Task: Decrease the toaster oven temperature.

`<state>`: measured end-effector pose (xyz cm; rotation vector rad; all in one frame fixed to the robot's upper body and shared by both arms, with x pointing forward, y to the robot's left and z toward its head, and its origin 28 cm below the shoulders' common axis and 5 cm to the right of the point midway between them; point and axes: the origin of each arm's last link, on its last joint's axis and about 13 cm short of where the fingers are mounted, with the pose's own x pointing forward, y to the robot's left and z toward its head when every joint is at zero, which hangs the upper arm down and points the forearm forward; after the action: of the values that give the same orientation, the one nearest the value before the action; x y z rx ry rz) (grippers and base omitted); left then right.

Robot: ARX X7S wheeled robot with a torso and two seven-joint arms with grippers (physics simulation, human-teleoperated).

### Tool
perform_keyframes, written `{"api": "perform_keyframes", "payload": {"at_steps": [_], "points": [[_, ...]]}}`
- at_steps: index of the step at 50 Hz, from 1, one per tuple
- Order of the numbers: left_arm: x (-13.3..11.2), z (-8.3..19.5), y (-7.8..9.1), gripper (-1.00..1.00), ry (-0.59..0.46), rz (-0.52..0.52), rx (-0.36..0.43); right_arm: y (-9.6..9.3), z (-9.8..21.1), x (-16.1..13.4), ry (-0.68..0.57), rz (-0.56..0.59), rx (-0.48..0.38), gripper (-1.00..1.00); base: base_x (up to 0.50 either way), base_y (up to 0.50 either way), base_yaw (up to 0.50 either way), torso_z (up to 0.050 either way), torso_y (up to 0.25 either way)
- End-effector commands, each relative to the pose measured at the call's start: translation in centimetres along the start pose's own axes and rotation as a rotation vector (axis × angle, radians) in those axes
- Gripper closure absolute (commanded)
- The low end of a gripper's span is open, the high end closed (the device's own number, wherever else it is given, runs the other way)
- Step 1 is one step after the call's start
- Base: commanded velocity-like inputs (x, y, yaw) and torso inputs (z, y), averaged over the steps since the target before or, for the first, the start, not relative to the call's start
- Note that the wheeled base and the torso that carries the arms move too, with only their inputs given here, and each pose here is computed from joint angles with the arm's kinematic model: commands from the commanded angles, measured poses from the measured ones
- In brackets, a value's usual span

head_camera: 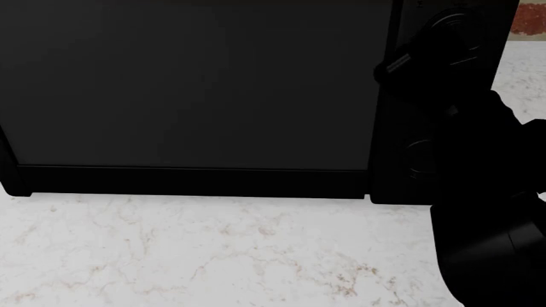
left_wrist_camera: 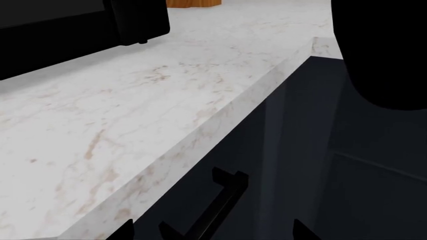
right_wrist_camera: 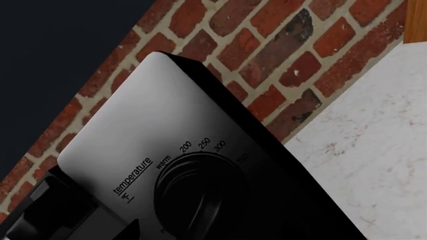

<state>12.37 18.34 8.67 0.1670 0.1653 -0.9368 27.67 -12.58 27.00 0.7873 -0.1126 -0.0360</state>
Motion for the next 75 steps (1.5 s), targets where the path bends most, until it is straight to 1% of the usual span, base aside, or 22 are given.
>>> {"api": "perform_keyframes", "payload": {"at_steps": [1,16,17,19,22,28,31,35,37,45,50,51,56,57,60,67,70,71,72,73,74,75], "points": [[0.1,0.1,0.2,-1.00,-0.007,-0.001,0.007,-0.2,-0.1,0.3,-0.005,0.000,0.023,-1.00,0.00,0.00,0.00,0.000,0.000],[0.2,0.0,0.2,-1.00,-0.006,-0.003,0.002,-0.6,-0.4,0.8,0.017,-0.003,0.034,-1.00,0.00,0.00,0.00,0.000,0.000],[0.2,-0.1,0.2,-1.00,-0.005,-0.002,0.002,-0.6,-0.5,0.8,0.023,-0.007,0.026,1.00,0.00,0.00,0.00,0.000,0.000],[0.2,-0.1,0.2,-1.00,-0.004,-0.001,0.001,-0.6,-0.6,0.8,0.025,-0.024,-0.016,1.00,0.00,0.00,0.00,0.000,0.000],[0.2,-0.1,0.2,-1.00,-0.005,0.001,0.001,-0.6,-0.5,0.7,0.022,-0.025,-0.031,1.00,0.00,0.00,0.00,0.000,0.000],[0.2,-0.1,0.3,-1.00,-0.006,0.003,-0.001,-0.2,-0.3,0.6,0.016,-0.029,-0.098,1.00,0.01,0.00,0.00,0.000,0.000],[0.2,-0.1,0.3,-1.00,-0.006,0.004,-0.002,-0.6,-0.5,0.6,0.010,-0.044,-0.112,1.00,0.01,0.00,0.00,0.000,0.000],[0.2,-0.1,0.3,-1.00,-0.007,0.005,0.000,-0.3,-0.3,0.6,-0.003,-0.048,-0.143,1.00,0.00,0.00,0.00,0.000,0.000],[0.1,-0.1,0.2,-1.00,-0.008,0.005,0.000,0.0,-0.1,0.5,-0.018,-0.050,-0.189,1.00,0.00,0.00,0.00,0.000,0.000],[0.1,-0.1,0.3,-1.00,-0.011,0.008,-0.001,0.1,-0.2,0.4,-0.026,-0.037,-0.275,1.00,0.00,0.00,0.00,0.000,0.000],[0.1,0.0,0.2,-1.00,-0.014,0.005,-0.001,0.2,-0.1,0.4,-0.013,-0.035,-0.413,1.00,0.00,0.00,0.00,0.000,0.000],[0.1,0.0,0.2,-1.00,-0.014,0.004,0.000,0.2,-0.1,0.3,-0.003,-0.031,-0.459,1.00,0.00,0.00,0.00,0.000,0.000],[0.0,0.0,0.3,-1.00,-0.014,0.003,-0.001,0.3,0.3,0.1,0.008,-0.047,-0.579,1.00,0.00,0.00,0.00,0.000,0.000],[0.0,0.0,0.3,-1.00,-0.014,0.003,-0.001,0.5,0.5,0.1,0.012,-0.046,-0.583,1.00,0.00,0.00,0.00,0.000,0.000],[0.0,0.0,0.2,-1.00,-0.015,0.002,0.002,0.4,0.5,0.0,0.036,-0.047,-0.682,1.00,0.00,0.00,0.00,0.000,0.000],[0.0,0.1,0.2,-1.00,-0.013,0.002,0.002,0.3,0.6,0.1,0.064,-0.073,-0.806,1.00,0.00,0.00,0.00,0.000,0.000],[0.0,0.0,0.3,-1.00,-0.011,0.004,0.000,0.4,0.7,0.2,0.071,-0.084,-0.880,1.00,0.00,0.00,0.00,0.000,0.000],[0.0,0.0,0.3,-1.00,-0.011,0.005,0.000,0.4,0.7,0.2,0.072,-0.085,-0.880,1.00,0.00,0.00,0.00,0.000,0.000],[0.0,0.0,0.3,-1.00,-0.010,0.005,0.000,0.4,0.9,0.2,0.066,-0.095,-0.937,1.00,0.00,0.00,0.00,0.000,0.000],[0.0,0.0,0.3,-1.00,-0.011,0.005,0.001,0.4,0.9,0.2,0.069,-0.097,-0.946,1.00,0.00,0.00,0.00,0.000,0.000],[0.0,0.0,0.2,-1.00,-0.011,0.004,0.001,0.5,0.9,0.2,0.080,-0.096,-0.982,1.00,0.00,0.00,0.00,0.000,0.000],[0.0,0.0,0.2,-1.00,-0.011,0.004,0.001,0.5,0.9,0.2,0.082,-0.099,-0.999,1.00,0.00,0.00,0.00,0.000,0.000]]}}
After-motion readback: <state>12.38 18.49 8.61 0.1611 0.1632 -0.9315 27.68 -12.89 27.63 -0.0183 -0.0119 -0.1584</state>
